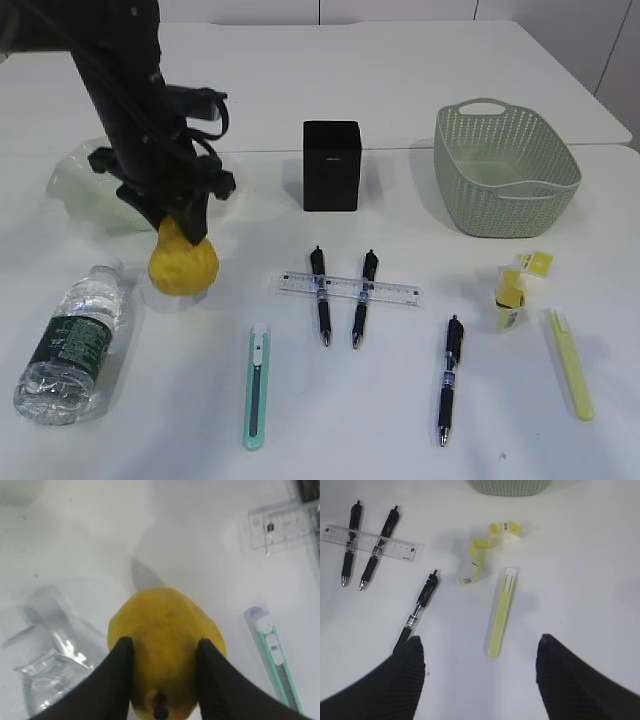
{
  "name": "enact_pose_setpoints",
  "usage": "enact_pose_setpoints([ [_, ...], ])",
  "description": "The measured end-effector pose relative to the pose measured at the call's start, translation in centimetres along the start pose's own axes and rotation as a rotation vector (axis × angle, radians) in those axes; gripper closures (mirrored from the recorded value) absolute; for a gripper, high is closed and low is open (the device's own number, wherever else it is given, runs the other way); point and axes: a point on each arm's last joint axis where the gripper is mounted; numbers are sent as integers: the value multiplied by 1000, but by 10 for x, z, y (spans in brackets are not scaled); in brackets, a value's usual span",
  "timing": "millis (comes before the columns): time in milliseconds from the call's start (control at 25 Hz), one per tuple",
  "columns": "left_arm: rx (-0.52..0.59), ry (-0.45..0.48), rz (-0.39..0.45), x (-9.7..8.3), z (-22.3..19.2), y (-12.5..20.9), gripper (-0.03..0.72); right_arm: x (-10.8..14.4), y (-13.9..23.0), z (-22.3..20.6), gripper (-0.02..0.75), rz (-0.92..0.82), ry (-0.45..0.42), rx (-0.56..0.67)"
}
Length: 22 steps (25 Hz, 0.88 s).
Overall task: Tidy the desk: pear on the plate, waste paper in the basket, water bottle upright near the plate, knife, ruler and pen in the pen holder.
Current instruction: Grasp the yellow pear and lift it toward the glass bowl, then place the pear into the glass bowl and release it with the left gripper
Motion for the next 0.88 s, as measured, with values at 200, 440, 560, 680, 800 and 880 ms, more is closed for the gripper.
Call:
enact_pose_setpoints([
  [200, -166, -43, 10, 13, 54, -18, 438, 0, 0, 0, 225, 0, 0, 0],
  [440, -338, -112, 118, 65, 76, -31, 438, 0, 2, 0, 225, 1, 0, 19],
  [560, -364, -132, 177, 94, 74, -32, 438, 0, 4, 0, 225, 1, -2, 44],
  [680, -343, -146, 223, 119, 57, -35, 438, 0, 5, 0, 225, 1, -3, 58],
  [800, -312, -145, 233, 127, 32, -40, 438, 0, 6, 0, 225, 1, -3, 63],
  [880, -300, -142, 234, 129, 16, -43, 438, 0, 6, 0, 225, 1, -3, 67],
])
Point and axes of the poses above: a point on each arm's last joint axis where the gripper is mounted, z pointing back along that axis away from the gripper, x along the wrist's bending axis when the last joint is at zero, y = z × x, and after that the axes turned 3 degrees about -z, right-handed
